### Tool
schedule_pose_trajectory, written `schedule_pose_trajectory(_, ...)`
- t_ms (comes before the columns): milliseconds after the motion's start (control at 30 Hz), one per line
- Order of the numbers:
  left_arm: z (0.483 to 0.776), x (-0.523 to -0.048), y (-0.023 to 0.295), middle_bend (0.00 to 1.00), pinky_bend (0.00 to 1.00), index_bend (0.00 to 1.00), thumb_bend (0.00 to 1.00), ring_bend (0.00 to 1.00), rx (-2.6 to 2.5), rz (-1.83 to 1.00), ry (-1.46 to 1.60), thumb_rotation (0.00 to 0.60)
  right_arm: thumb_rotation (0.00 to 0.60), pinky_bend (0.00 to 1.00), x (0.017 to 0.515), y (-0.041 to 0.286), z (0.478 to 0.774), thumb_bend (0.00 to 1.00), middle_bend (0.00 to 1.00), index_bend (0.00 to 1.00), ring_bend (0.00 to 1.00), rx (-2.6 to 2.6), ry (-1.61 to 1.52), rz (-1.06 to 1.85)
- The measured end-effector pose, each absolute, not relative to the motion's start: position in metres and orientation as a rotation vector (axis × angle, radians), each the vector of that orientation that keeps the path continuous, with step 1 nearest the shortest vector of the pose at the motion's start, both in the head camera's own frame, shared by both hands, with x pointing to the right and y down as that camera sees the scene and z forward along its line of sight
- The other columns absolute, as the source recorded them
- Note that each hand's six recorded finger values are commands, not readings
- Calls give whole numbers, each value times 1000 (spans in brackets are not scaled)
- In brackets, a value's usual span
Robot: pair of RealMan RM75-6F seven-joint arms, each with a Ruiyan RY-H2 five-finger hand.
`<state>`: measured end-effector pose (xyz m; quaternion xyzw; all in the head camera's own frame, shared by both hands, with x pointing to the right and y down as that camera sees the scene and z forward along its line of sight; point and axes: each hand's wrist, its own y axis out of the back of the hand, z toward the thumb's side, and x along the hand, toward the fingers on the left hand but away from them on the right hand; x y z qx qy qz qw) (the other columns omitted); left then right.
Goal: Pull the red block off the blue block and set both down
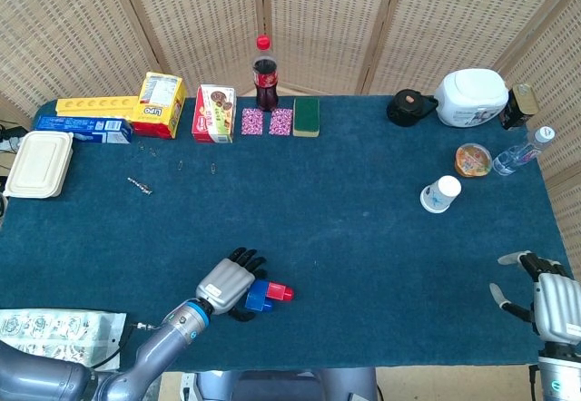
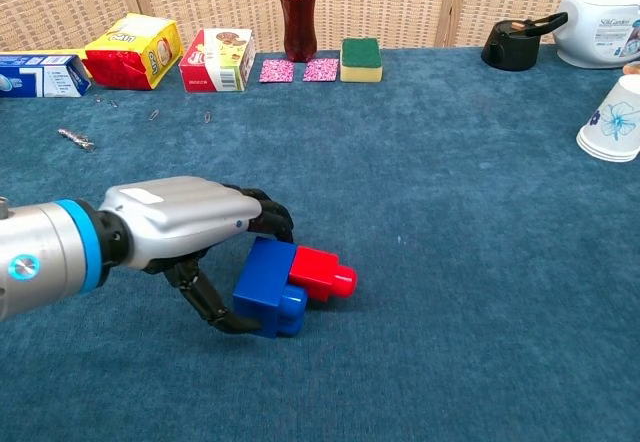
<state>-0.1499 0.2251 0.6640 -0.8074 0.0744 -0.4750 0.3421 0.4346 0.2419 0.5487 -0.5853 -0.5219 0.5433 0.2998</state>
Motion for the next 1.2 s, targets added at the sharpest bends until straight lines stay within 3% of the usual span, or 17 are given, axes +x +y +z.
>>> schedule_pose_trajectory(233,665,-138,223,276,89,491,332,147,-2103,-1181,228,422,597,320,434,242,553,303,414,420,421,-1565,-1377,1454)
schedule_pose_trajectory(467,661,-131,205,311,89,499,347,174,-2142,-1144,310,418,595,333,429,241,559,302,415,420,424,-1607,-1379,1453)
schedule_pose_trajectory(700,637,-129,150,310,89,498,347,174,-2096,-1079,389,424,600,345,405,234,568,303,414,420,430,-1762,-1411,1365)
schedule_pose_trajectory(833,627,-119,128,310,88,498,347,174,-2060,-1020,344,433,599,350,380,227,571,303,414,408,433,-1871,-1409,1268)
schedule_pose_trajectory(1033,620,-100,101,310,89,498,348,174,-2014,-945,232,435,599,360,344,218,573,301,389,312,440,-2005,-1401,1147)
schedule_pose_trajectory(1200,618,-81,82,310,89,499,348,174,-2027,-911,121,432,600,364,322,213,577,289,387,307,444,-2064,-1428,1081)
